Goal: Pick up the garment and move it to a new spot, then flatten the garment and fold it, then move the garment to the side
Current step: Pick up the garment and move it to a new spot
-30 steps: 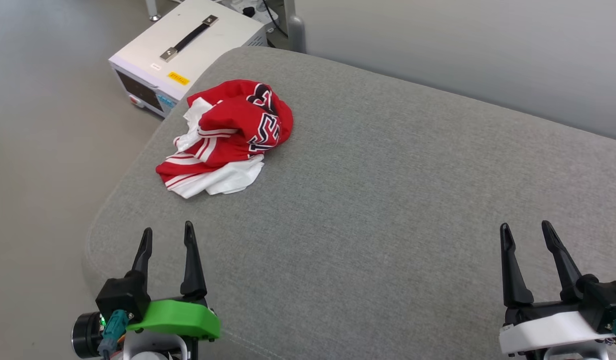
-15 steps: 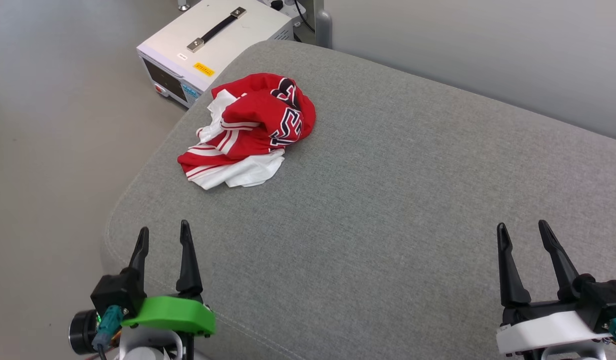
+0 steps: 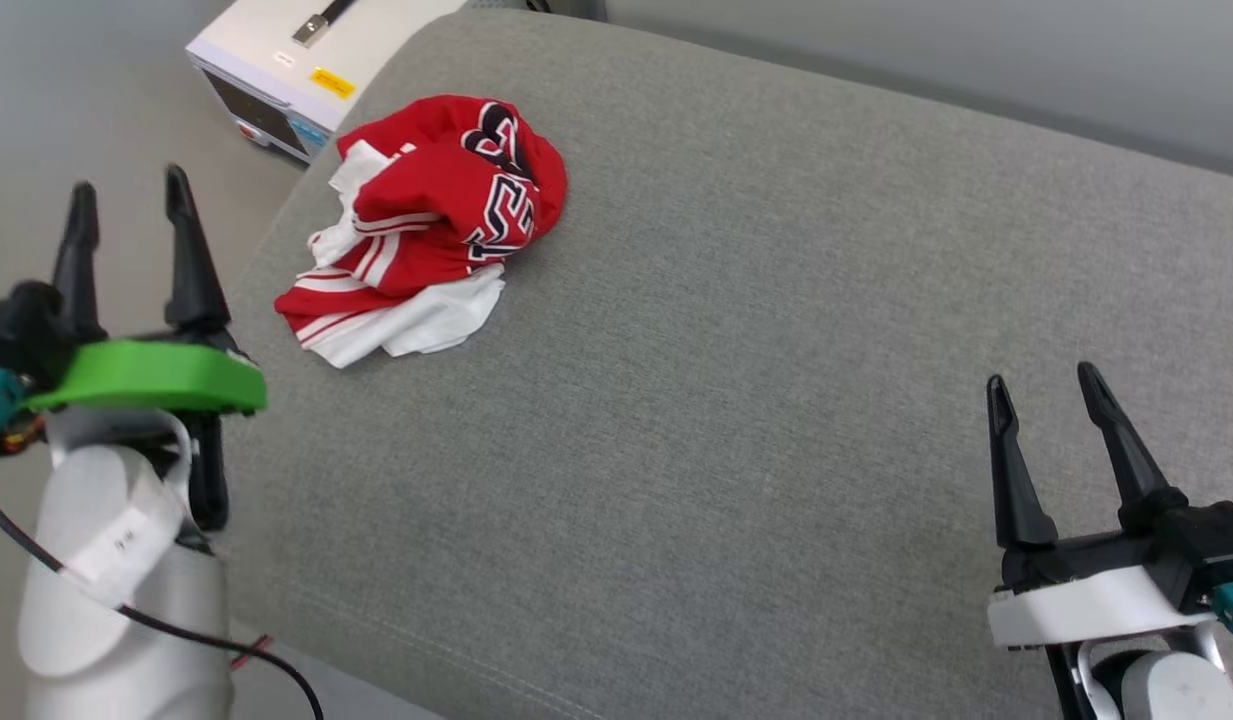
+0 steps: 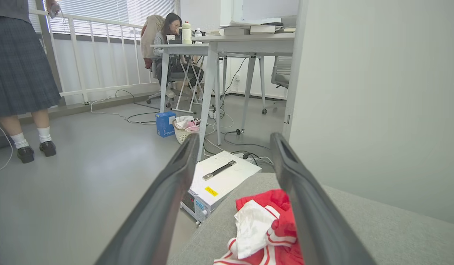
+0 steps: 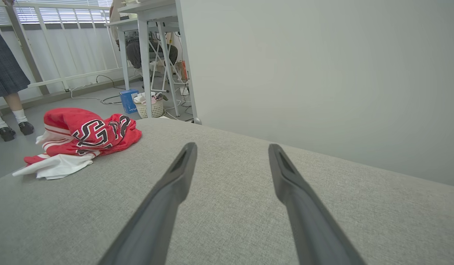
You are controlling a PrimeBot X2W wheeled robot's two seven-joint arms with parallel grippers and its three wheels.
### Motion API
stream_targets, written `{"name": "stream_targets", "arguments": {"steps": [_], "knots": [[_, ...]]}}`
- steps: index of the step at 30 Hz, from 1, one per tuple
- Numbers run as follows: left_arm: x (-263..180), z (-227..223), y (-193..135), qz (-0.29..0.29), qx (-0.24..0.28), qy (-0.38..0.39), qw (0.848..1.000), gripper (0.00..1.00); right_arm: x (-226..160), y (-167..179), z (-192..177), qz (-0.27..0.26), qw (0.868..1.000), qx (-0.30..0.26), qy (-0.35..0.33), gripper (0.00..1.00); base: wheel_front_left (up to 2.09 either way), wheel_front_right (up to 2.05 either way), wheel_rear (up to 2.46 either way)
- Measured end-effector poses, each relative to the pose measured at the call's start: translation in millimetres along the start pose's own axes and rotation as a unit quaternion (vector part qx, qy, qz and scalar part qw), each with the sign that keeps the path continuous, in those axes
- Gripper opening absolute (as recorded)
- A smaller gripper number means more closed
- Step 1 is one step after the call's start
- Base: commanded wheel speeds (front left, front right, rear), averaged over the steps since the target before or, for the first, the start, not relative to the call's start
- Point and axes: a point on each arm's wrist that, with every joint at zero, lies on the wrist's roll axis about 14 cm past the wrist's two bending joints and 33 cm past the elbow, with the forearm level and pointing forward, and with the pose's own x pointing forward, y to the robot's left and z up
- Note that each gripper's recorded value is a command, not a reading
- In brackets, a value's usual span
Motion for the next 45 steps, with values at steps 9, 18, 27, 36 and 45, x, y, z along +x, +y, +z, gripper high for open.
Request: {"name": "stream_targets", "arguments": {"steps": [9,18,27,36,45], "knots": [[79.9,-14.1,-24.3,-0.045,0.011,0.019,0.999,1.0,9.6,-27.0,-12.5,-0.029,1.0,-0.006,0.0,1.0,0.0,0.0,0.0],[107.3,-99.4,-78.0,-0.142,0.02,0.25,0.958,1.0,7.8,-58.2,-29.0,-0.064,0.998,-0.014,0.012,1.0,0.0,0.0,0.0],[59.6,-191.9,-89.8,-0.187,0.062,0.494,0.847,1.0,2.0,-82.8,-44.0,-0.09,0.995,-0.025,0.028,1.0,0.0,0.0,0.0],[9.2,-249.4,-81.2,-0.185,0.09,0.623,0.755,1.0,-4.4,-95.5,-61.1,-0.104,0.993,-0.027,0.049,1.0,0.0,0.0,0.0],[7.8,-261.7,-84.5,-0.183,0.084,0.638,0.743,0.4,-7.2,-100.1,-64.8,-0.109,0.992,-0.029,0.055,1.0,0.0,0.0,0.0]]}}
